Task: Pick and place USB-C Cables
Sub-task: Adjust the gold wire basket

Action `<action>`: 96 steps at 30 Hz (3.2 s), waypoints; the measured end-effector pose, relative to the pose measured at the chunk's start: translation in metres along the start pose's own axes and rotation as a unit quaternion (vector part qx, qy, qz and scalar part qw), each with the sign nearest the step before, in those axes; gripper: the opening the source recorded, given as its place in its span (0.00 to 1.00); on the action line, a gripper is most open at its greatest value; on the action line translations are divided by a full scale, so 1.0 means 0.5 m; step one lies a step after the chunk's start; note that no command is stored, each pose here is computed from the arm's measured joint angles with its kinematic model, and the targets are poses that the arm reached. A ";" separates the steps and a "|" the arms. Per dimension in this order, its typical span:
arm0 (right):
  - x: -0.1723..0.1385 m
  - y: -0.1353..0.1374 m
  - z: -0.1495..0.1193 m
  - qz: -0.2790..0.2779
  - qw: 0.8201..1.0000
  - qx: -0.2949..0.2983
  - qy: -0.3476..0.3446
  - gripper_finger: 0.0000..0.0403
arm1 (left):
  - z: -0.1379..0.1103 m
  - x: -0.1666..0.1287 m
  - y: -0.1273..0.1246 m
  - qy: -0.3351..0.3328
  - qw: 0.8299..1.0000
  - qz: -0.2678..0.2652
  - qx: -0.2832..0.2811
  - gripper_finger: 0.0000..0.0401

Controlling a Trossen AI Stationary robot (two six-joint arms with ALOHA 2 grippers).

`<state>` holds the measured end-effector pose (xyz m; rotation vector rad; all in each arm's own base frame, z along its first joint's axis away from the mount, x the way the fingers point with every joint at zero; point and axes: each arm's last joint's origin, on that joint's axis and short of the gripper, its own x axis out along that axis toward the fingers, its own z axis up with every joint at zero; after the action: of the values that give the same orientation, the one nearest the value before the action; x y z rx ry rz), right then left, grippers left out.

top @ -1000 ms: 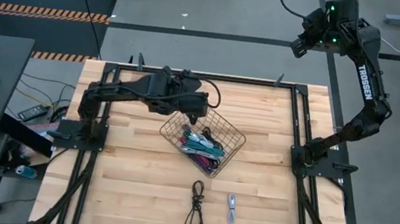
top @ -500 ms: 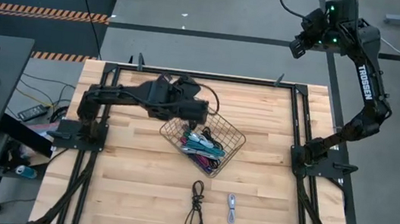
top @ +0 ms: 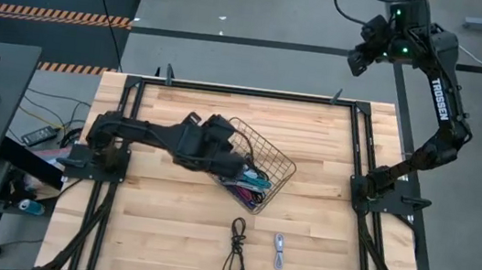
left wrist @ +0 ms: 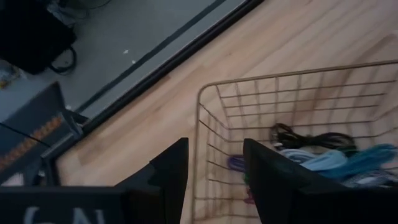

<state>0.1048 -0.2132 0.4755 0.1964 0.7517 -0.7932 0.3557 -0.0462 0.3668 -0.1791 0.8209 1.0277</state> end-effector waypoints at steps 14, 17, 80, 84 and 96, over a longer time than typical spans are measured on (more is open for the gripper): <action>0.068 0.087 -0.050 0.170 0.981 0.007 0.096 0.30 | -0.069 -0.052 0.009 -0.006 0.998 -0.021 -0.055 0.40; 0.102 0.115 -0.068 0.184 0.973 0.005 0.138 0.30 | -0.075 -0.046 0.007 -0.004 0.998 -0.016 -0.057 0.40; 0.261 0.497 -0.288 0.209 0.946 -0.120 0.216 0.44 | -0.026 -0.021 0.060 -0.033 0.999 0.022 -0.001 0.40; 0.262 0.495 -0.287 0.210 0.946 -0.126 0.214 0.44 | -0.025 -0.021 0.058 -0.035 0.999 0.019 -0.005 0.40; 0.301 0.469 -0.332 0.195 0.941 -0.136 0.242 0.44 | -0.022 -0.021 0.054 -0.042 0.999 0.013 -0.015 0.40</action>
<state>0.2507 -0.0645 0.2270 0.2856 1.2319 -0.2522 0.3252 -0.0444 0.3723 -0.1498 0.7344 1.0659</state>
